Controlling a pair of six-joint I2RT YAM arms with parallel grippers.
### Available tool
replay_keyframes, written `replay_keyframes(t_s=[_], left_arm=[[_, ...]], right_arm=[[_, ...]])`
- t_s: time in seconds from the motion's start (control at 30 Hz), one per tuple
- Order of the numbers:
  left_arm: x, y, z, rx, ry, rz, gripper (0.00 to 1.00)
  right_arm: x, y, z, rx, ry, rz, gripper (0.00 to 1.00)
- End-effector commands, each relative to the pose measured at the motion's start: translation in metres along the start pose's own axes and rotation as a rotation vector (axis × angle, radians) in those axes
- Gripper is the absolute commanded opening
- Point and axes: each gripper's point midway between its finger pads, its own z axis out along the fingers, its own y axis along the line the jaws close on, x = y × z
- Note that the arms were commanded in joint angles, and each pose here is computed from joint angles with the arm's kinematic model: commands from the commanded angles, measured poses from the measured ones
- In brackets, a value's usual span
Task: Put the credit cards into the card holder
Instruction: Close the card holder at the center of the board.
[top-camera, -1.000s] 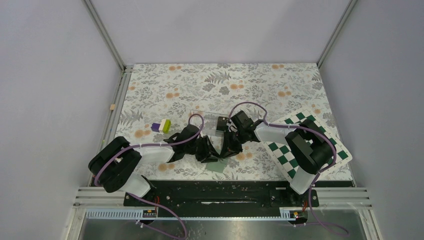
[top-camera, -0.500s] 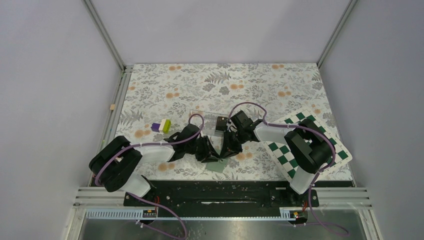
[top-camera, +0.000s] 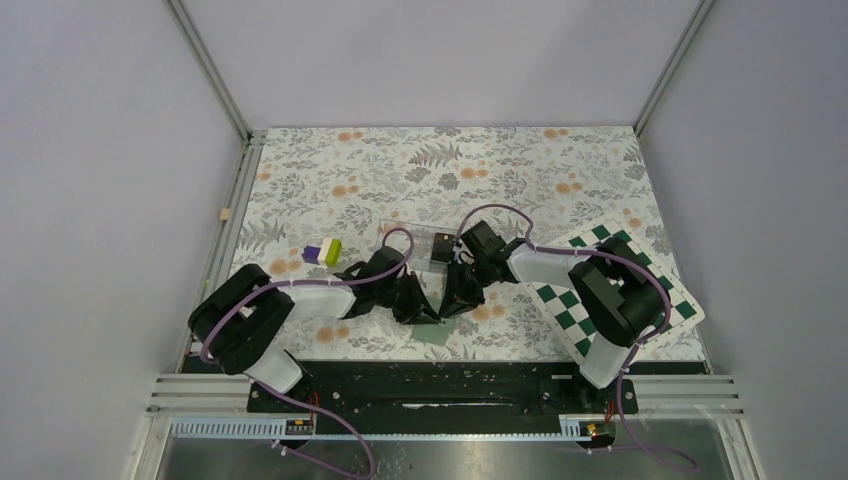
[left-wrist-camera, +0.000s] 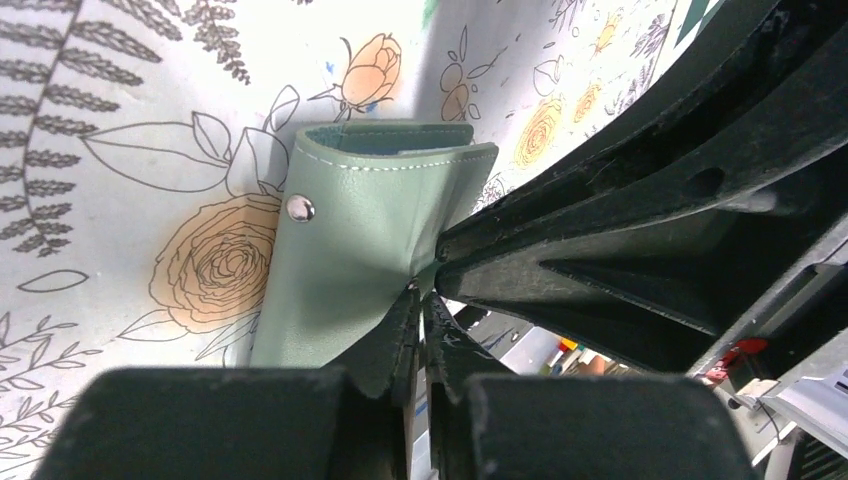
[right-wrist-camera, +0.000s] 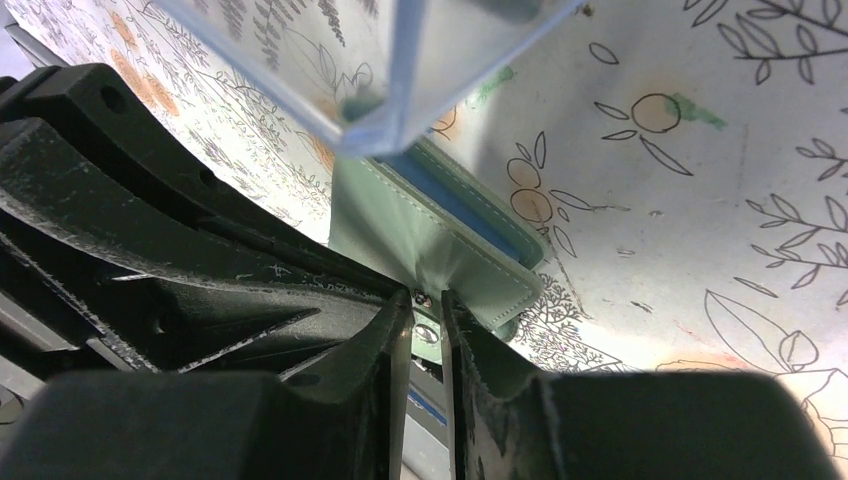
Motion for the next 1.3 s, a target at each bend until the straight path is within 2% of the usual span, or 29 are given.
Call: replay_keyframes(t_s=[0.0,0.23,0.4,0.6,0.8,0.93,1.0,1.13,1.27], left_arm=[[-0.007,-0.023,-0.001,0.058,-0.003,0.061,0.01],[-0.013,-0.035,-0.008,0.079,-0.038,0.100,0.00],[-0.021,-0.033,-0.016,0.008,-0.072,0.178,0.00],[-0.024,-0.029,-0.017,-0.049,-0.066,0.221,0.00],[-0.020,-0.031,-0.014,-0.036,-0.039,0.216,0.01],[-0.014,-0.039,-0.019,0.034,-0.047,0.182,0.26],[-0.010,-0.041,-0.019,0.073,-0.040,0.154,0.33],[-0.001,-0.042,-0.013,0.145,0.001,0.109,0.34],[0.002,-0.041,-0.008,0.151,0.024,0.100,0.32]], right_arm=[[0.000,0.001,0.001,0.020,0.013,0.001,0.25],[-0.002,0.006,-0.004,0.015,0.001,-0.015,0.26],[-0.003,0.006,-0.010,0.033,-0.011,-0.034,0.27],[-0.006,0.010,-0.016,0.038,-0.028,-0.058,0.29],[-0.007,0.011,-0.017,0.042,-0.032,-0.063,0.30],[-0.006,0.008,-0.015,0.048,-0.023,-0.059,0.30],[-0.005,0.007,-0.014,0.051,-0.020,-0.058,0.30],[-0.004,0.004,-0.012,0.056,-0.015,-0.055,0.30],[-0.004,0.002,-0.011,0.062,-0.011,-0.052,0.30]])
